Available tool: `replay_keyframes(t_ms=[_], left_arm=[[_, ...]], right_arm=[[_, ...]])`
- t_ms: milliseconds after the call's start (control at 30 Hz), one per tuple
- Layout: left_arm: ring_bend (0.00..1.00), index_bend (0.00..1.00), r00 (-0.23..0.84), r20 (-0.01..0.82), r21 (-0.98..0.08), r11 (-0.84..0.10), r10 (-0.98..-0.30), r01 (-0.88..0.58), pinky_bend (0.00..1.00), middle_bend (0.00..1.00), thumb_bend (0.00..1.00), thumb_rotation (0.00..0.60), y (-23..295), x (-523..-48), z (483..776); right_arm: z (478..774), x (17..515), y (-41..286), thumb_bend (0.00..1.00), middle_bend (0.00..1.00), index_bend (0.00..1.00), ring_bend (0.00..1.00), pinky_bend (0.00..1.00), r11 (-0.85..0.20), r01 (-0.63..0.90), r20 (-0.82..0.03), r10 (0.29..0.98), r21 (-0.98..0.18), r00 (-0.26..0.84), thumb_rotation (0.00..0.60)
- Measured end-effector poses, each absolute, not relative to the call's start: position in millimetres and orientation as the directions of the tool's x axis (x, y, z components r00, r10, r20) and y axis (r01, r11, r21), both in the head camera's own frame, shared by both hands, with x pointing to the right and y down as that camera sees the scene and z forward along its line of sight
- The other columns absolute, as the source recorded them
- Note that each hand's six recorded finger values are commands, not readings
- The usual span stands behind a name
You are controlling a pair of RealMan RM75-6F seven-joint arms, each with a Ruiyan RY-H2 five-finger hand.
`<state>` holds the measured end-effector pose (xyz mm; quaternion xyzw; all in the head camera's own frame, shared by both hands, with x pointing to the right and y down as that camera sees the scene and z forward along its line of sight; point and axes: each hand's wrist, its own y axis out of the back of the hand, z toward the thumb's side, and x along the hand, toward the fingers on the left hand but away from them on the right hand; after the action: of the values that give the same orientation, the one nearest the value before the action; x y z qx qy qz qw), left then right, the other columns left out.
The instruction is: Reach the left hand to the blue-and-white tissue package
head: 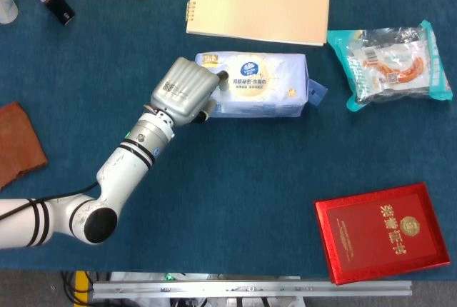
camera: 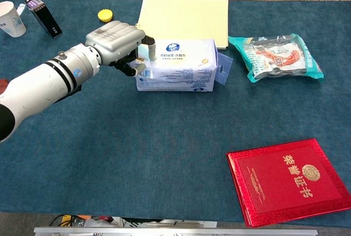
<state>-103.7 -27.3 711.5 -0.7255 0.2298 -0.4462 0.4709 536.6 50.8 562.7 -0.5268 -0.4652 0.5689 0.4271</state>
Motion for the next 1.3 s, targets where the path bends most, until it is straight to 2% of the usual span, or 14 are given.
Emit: replay_keyframes(t_ms=[867,1300], left_arm=[[0.94,0.38,0.508,0.431,-0.887,-0.453,-0.745,0.089,0.91,0.97,0.43,0.600,-22.1,-93.5,715.1],[0.94,0.38,0.486,0.422,-0.892,-0.446,-0.766,0.073,0.91,0.97,0.43,0.600,-30.2,-98.3,713.3]], right_arm=[[559.9,541.1,53.1,0.36,0.41,0.38,0.27,0.31,-0.193,0.006,-0.193,0.977,-0.981,-0.091,0.600],[560.5,542.9,53.6,0.36,0.41,0.38,0.27,0.31,-0.193,0.008,-0.193,0.977,-0.981,-0.095,0.600]])
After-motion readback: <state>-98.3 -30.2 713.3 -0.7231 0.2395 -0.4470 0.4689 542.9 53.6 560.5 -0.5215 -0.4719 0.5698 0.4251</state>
